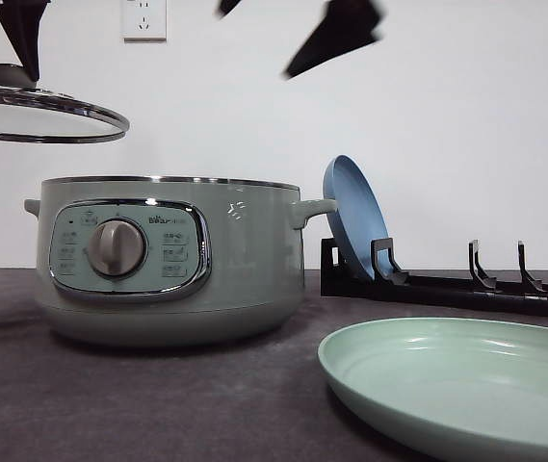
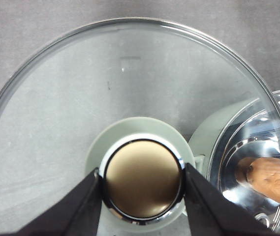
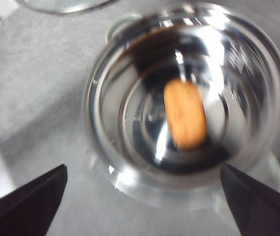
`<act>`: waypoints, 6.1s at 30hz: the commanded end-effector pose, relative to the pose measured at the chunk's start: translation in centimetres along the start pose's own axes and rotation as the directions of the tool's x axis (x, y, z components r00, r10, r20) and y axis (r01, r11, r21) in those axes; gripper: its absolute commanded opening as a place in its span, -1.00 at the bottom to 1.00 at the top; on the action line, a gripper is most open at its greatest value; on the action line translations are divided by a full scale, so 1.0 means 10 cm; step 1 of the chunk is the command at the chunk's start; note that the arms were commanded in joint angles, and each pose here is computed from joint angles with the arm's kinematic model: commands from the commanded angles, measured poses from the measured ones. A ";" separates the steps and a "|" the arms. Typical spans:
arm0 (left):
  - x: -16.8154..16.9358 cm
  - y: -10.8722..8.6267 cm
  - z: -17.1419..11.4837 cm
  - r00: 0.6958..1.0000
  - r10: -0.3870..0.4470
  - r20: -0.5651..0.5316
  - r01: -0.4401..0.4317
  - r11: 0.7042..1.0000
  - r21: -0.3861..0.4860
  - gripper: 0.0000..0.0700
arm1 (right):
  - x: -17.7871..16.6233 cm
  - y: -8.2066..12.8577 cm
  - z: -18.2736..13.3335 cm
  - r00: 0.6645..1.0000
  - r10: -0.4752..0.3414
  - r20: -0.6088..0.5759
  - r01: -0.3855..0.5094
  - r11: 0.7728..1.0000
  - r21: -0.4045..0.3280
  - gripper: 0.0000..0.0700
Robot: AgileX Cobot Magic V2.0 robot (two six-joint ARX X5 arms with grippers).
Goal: Transfer potato from steamer to green plate
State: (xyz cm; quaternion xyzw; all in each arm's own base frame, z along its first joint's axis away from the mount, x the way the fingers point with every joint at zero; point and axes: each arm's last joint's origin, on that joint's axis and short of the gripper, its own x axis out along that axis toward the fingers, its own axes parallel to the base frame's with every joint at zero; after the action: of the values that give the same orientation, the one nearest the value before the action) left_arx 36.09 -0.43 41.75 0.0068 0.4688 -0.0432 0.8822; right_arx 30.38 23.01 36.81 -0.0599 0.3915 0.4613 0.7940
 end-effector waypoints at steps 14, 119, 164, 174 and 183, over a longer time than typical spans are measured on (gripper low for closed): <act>-0.13 0.00 0.06 0.997 0.001 0.071 -0.002 1.000 0.016 -0.99 | 1.29 -0.08 0.15 0.992 -0.100 -0.083 0.072 0.955 -0.287 0.79; -0.13 -0.01 0.04 0.999 -0.002 0.047 0.001 1.000 0.015 -0.99 | -0.37 0.28 -2.61 0.967 -0.246 -0.070 0.252 0.873 0.418 -0.40; -0.13 -0.01 0.04 0.999 -0.002 0.047 0.001 1.000 0.016 -0.99 | -0.05 0.13 -2.23 0.947 -0.299 -0.113 0.319 0.864 0.389 0.56; -0.13 -0.01 0.04 0.999 -0.002 0.046 0.001 1.000 0.016 -0.99 | -1.16 0.57 -1.85 0.939 -0.330 0.096 0.273 0.885 0.378 0.90; -0.13 -0.01 0.04 0.999 -0.003 0.046 0.002 1.000 0.016 -0.99 | -2.14 0.94 -1.99 0.877 -0.394 0.276 0.275 0.882 0.384 0.91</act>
State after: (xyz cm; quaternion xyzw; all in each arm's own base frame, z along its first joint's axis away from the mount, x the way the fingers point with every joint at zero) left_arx 35.86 -0.43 41.60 0.0094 0.4810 -0.0450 0.8755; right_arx 6.54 4.94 39.51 0.0873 0.3123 0.2421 0.9145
